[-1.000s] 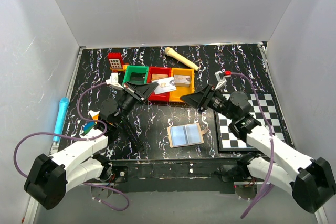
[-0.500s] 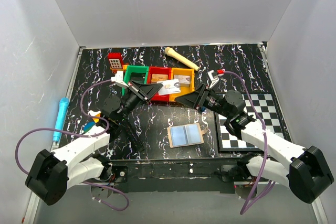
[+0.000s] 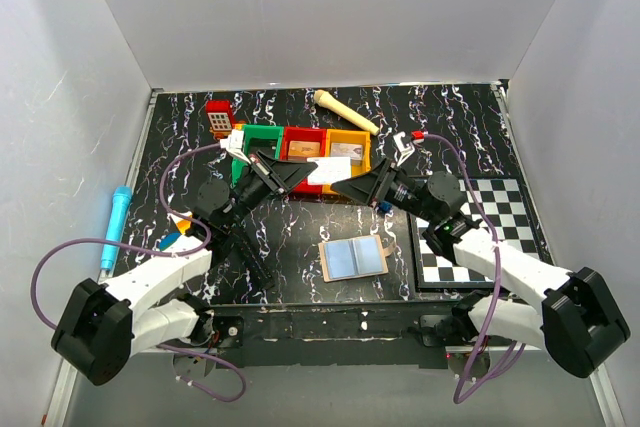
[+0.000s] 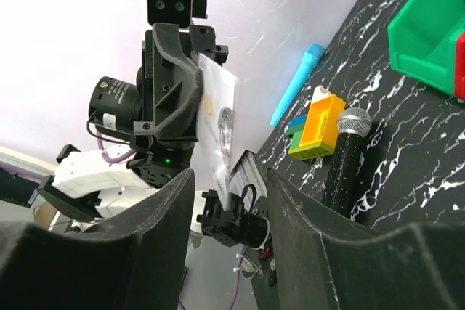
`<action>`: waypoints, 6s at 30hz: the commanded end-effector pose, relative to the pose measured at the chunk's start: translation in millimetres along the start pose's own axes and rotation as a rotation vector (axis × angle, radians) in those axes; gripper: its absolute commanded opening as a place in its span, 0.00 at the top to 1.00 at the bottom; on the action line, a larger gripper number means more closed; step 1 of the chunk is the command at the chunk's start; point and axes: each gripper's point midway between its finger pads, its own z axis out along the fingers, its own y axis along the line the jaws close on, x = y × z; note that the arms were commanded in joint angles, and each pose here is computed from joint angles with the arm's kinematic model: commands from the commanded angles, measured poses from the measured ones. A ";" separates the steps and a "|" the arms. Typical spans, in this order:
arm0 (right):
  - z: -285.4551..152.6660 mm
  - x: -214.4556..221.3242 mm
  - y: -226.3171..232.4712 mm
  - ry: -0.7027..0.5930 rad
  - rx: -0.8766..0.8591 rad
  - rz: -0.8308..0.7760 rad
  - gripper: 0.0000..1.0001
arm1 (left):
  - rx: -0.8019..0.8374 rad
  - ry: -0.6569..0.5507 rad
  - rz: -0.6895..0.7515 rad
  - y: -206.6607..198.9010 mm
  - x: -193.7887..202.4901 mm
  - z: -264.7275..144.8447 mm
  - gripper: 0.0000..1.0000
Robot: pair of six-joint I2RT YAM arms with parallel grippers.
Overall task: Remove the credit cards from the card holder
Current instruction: Place the credit card in the storage box.
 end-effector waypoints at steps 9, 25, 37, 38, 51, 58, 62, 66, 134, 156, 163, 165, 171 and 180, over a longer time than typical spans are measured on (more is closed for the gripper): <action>-11.1 -22.0 34.7 -0.150 -0.187 -0.081 0.47 | 0.216 -0.112 -0.124 -44.1 -28.2 -5.9 1.00; -5.8 -48.5 55.3 -0.277 -0.219 -0.220 0.48 | 0.094 -0.268 -0.247 -44.1 -49.7 20.3 1.00; -5.8 -51.0 50.2 -0.296 -0.176 -0.281 0.49 | -0.005 -0.242 -0.299 -31.8 -34.1 33.4 1.00; -7.0 -52.0 51.6 -0.303 -0.182 -0.286 0.49 | -0.008 -0.242 -0.303 -29.4 -32.9 32.5 1.00; -9.4 -51.7 50.7 -0.294 -0.153 -0.294 0.35 | -0.007 -0.184 -0.321 -16.1 -16.2 30.0 1.00; -7.9 -53.7 47.8 -0.307 -0.156 -0.259 0.39 | 0.017 -0.169 -0.307 -20.2 -13.5 26.6 1.00; -7.3 -53.9 46.1 -0.308 -0.159 -0.247 0.41 | 0.024 -0.163 -0.306 -20.9 -11.9 26.7 1.00; -8.6 -54.1 46.9 -0.319 -0.184 -0.239 0.42 | 0.041 -0.166 -0.310 -21.2 -11.7 24.6 1.00; -9.5 -54.8 30.6 -0.283 -0.152 -0.174 0.99 | 0.054 -0.157 -0.213 -30.5 -10.9 14.5 0.41; 4.7 -116.4 -122.8 -0.300 0.289 0.138 0.99 | -0.218 -0.389 -0.090 39.1 -41.5 -109.6 0.39; 25.4 -116.8 -161.3 -0.318 0.287 0.323 0.99 | -0.247 -0.377 -0.124 57.8 -28.0 -126.0 0.39; 27.2 -116.9 -171.2 -0.341 0.301 0.354 0.99 | -0.249 -0.360 -0.141 63.7 -22.5 -126.3 0.39; 37.3 -110.4 -186.9 -0.329 0.333 0.373 0.99 | -0.258 -0.328 -0.152 71.0 -14.4 -125.3 0.39; 36.0 -103.4 -207.0 -0.292 0.426 0.347 0.99 | -0.259 -0.307 -0.159 75.0 -9.9 -122.8 0.39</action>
